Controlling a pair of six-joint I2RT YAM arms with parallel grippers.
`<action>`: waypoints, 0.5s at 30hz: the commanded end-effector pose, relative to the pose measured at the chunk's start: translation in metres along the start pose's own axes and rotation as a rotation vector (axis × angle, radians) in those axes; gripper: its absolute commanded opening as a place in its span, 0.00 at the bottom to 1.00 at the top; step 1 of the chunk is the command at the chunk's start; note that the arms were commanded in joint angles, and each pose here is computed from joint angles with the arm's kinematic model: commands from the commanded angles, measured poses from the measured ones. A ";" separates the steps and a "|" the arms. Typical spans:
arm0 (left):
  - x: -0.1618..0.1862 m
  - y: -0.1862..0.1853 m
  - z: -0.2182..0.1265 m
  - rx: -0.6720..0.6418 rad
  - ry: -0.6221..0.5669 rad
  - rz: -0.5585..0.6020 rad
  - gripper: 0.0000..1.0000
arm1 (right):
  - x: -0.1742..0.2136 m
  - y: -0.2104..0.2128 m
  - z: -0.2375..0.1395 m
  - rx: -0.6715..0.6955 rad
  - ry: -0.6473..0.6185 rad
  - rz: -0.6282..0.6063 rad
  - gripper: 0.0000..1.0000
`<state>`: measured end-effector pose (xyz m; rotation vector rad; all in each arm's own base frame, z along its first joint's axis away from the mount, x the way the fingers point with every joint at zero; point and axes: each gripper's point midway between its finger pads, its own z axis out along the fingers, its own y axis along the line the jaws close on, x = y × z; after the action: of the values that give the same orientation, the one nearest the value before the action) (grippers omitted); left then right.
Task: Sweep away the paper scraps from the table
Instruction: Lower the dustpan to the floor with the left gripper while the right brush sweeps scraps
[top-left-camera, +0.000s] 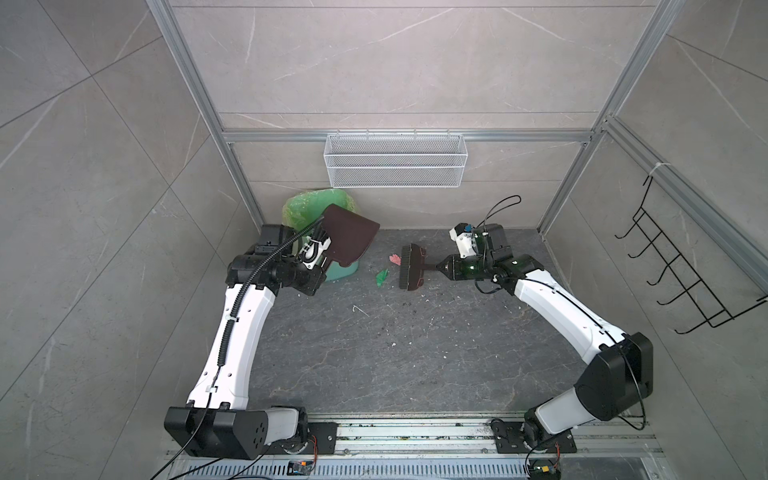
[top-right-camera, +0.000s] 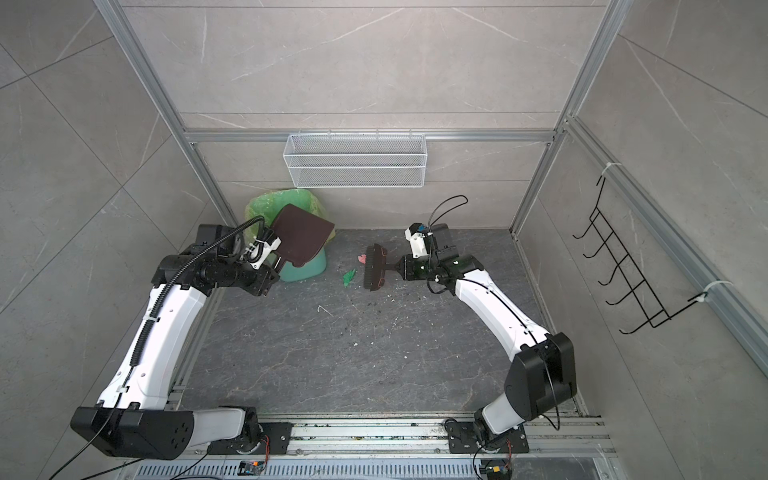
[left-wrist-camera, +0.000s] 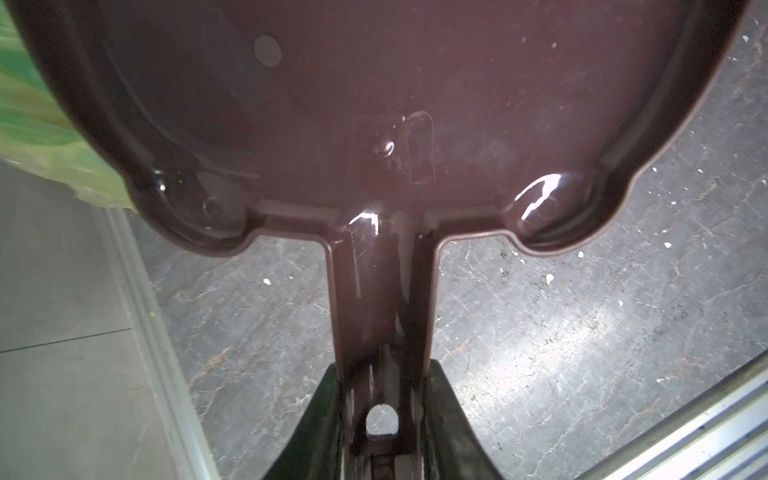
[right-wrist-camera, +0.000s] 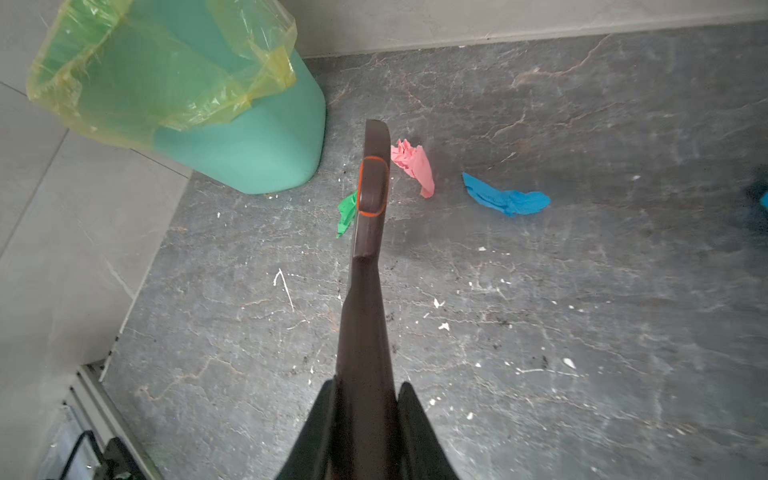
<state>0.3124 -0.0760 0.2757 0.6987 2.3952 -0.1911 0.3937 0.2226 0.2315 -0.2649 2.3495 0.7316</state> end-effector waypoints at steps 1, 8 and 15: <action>-0.009 -0.014 -0.006 0.039 -0.083 -0.036 0.00 | -0.030 0.022 0.007 -0.124 -0.081 0.080 0.00; 0.005 -0.032 0.011 0.100 -0.083 -0.075 0.00 | -0.041 0.022 0.046 -0.189 -0.061 0.133 0.00; 0.010 -0.040 0.018 0.119 -0.065 -0.080 0.00 | -0.051 0.020 0.076 -0.227 -0.053 0.189 0.00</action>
<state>0.2916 -0.1016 0.2390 0.6613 2.4373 -0.3408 0.4485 0.2705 0.2002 -0.1202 2.3591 1.0059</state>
